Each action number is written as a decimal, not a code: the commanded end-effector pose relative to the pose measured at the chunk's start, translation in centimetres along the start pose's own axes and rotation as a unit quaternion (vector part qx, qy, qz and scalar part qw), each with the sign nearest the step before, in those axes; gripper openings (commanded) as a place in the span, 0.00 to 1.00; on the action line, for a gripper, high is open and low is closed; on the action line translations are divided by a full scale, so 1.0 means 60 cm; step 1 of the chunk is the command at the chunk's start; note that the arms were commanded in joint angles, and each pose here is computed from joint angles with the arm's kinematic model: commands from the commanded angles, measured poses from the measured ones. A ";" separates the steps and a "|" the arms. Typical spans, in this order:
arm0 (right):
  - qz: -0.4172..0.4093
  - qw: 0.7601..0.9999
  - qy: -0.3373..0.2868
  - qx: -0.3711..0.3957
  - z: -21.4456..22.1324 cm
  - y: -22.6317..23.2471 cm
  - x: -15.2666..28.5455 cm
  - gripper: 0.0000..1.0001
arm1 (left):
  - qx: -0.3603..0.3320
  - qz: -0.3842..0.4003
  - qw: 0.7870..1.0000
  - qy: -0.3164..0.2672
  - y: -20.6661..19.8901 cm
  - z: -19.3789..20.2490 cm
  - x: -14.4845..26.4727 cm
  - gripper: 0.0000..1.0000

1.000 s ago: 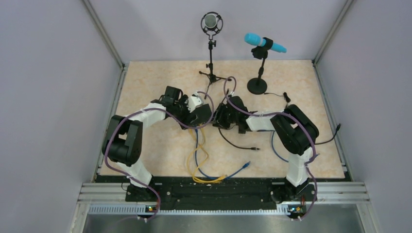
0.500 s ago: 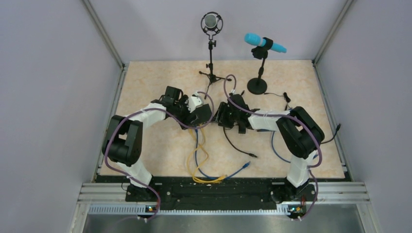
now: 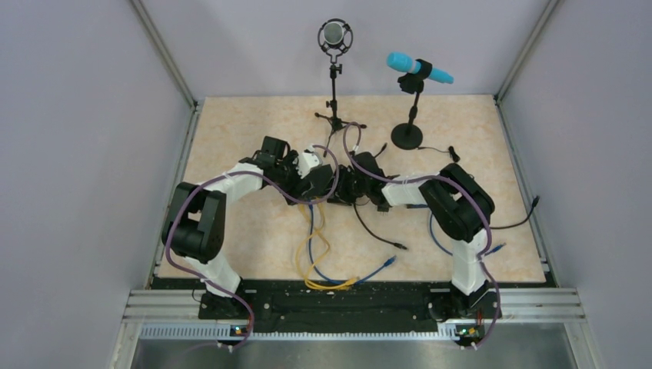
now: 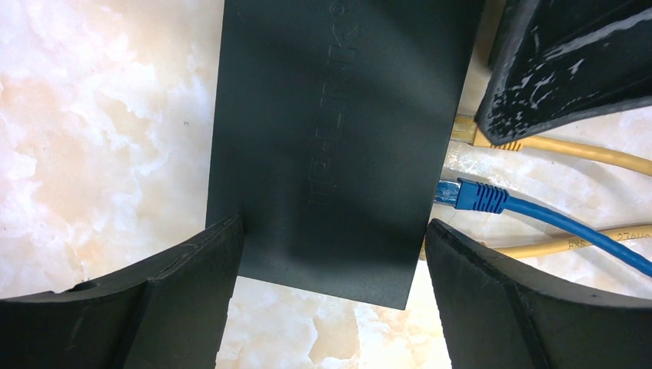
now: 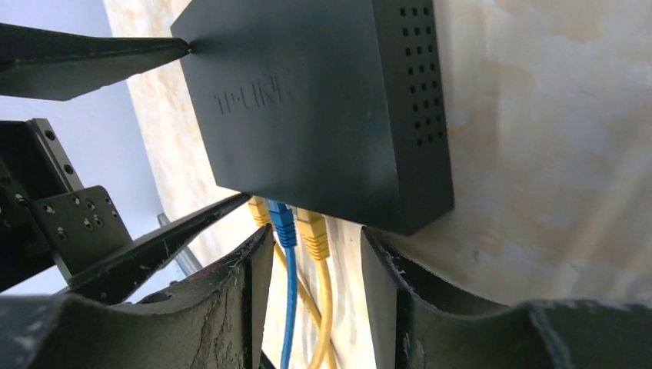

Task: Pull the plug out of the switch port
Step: Move the connector to the center of the board, then pull the connector from the switch port.

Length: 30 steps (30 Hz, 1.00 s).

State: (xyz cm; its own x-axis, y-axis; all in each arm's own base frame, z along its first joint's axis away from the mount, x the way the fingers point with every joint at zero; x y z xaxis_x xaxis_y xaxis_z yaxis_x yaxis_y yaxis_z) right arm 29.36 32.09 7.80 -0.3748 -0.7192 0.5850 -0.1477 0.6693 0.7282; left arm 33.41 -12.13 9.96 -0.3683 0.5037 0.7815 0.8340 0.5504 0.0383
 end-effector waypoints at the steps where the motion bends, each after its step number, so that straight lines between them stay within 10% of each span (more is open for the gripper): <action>1: -0.043 0.999 0.005 -0.014 0.000 0.015 -0.025 0.45 | 0.023 0.021 0.999 0.033 -0.016 0.023 -0.004 0.91; 21: -0.060 0.996 0.008 -0.062 0.025 -0.011 -0.040 0.24 | 0.024 0.025 0.998 0.042 -0.018 0.028 -0.005 0.90; 30: -0.060 0.996 -0.001 -0.065 0.013 -0.006 -0.039 0.33 | 0.021 0.027 0.998 0.044 -0.019 0.029 -0.002 0.90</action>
State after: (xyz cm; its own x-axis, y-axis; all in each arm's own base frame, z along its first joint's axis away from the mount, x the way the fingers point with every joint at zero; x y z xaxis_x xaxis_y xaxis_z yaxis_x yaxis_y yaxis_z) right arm 29.43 33.44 6.32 -0.3526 -0.8014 0.4832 -0.0730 0.5383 0.8396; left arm 33.40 -12.09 9.94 -0.3685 0.5004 0.7835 0.8333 0.5514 0.0398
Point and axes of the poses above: each gripper's point midway between its finger pads, its own x axis back along the fingers, its own y axis along the line the jaws close on, z = x × y, the point moved 7 cm from there along x, back along the fingers, and after that the axes turned 7 degrees about x, right-handed, at the moved point
